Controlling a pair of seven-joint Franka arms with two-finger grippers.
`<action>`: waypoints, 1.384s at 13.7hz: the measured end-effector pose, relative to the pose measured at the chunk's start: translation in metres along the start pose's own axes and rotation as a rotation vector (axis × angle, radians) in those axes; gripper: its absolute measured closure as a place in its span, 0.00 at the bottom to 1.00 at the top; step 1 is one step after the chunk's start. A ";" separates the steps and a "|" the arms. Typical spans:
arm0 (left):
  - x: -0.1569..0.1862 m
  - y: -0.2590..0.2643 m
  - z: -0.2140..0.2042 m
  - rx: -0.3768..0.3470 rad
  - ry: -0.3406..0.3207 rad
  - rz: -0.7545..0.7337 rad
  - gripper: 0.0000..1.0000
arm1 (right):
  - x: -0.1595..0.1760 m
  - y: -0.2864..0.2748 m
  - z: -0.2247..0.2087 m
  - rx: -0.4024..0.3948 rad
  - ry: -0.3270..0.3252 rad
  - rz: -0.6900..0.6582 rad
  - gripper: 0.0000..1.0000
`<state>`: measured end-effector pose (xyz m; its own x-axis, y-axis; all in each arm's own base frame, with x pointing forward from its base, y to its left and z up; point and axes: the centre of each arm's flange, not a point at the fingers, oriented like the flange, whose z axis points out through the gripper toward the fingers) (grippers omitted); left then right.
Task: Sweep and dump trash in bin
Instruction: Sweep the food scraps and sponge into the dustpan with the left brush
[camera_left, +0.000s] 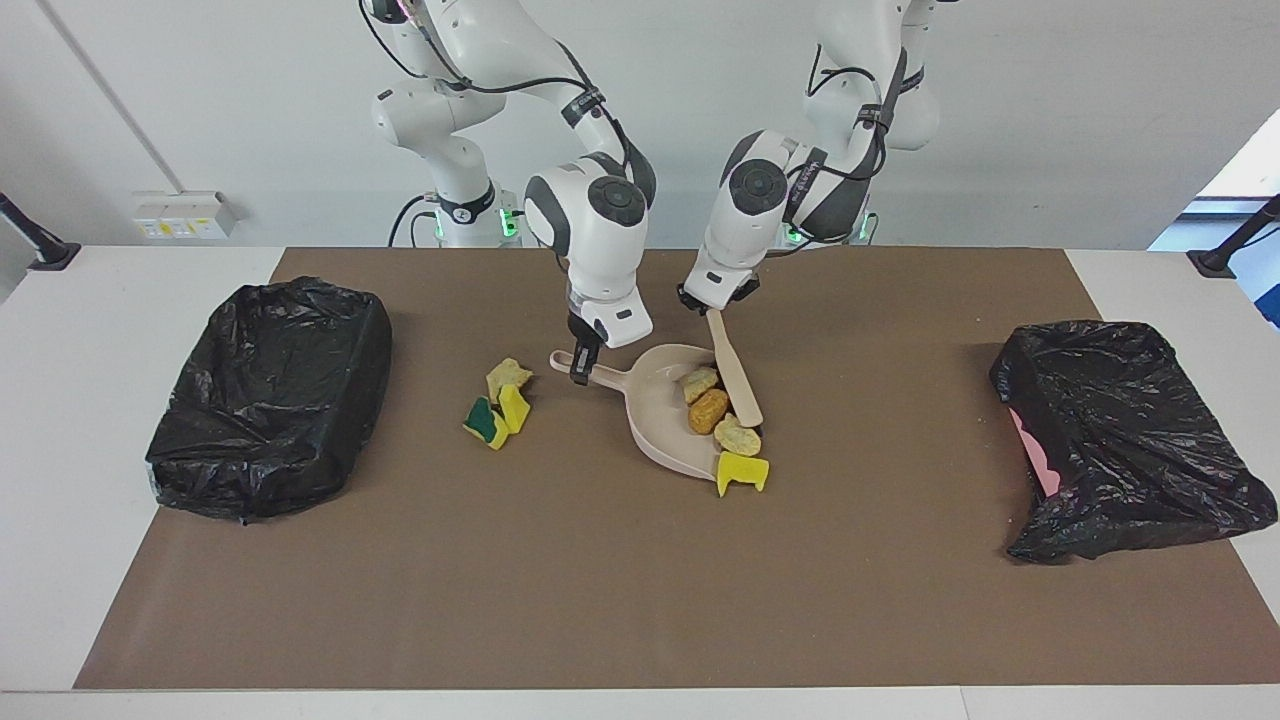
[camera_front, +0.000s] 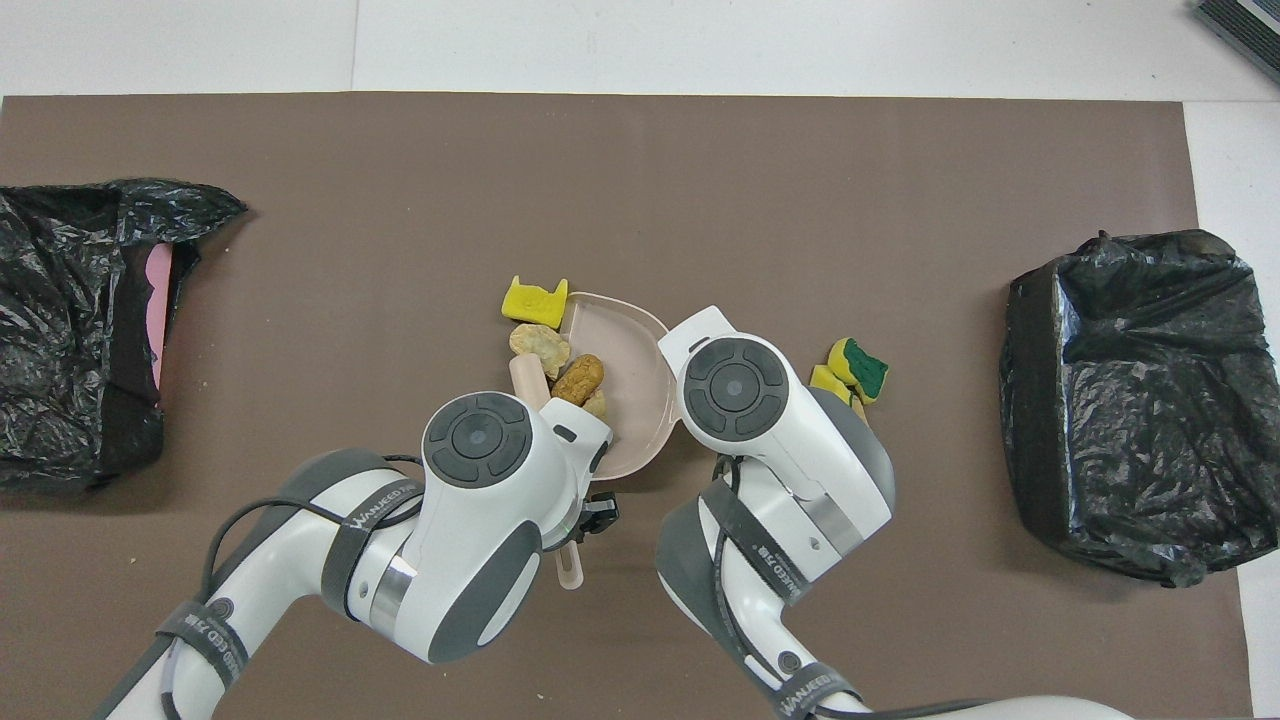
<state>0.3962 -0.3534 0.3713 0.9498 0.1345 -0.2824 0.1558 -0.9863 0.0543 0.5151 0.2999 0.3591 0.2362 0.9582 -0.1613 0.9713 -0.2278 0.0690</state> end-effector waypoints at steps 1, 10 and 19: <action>-0.001 0.004 -0.004 -0.018 -0.004 0.015 0.73 | 0.000 0.000 0.000 0.000 0.000 0.001 0.67; 0.017 -0.043 -0.096 -0.053 -0.045 0.211 0.73 | 0.000 0.000 0.000 0.001 0.000 0.039 0.67; 0.108 -0.131 -0.107 -0.061 0.106 0.318 0.73 | 0.000 -0.002 0.005 0.009 -0.010 0.078 0.67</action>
<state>0.5072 -0.1993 0.4366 0.9759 -0.1666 -0.1411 -0.1399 -0.9733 0.1819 0.5133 0.2995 0.3545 0.3113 0.9357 -0.1658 0.9501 -0.3033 0.0727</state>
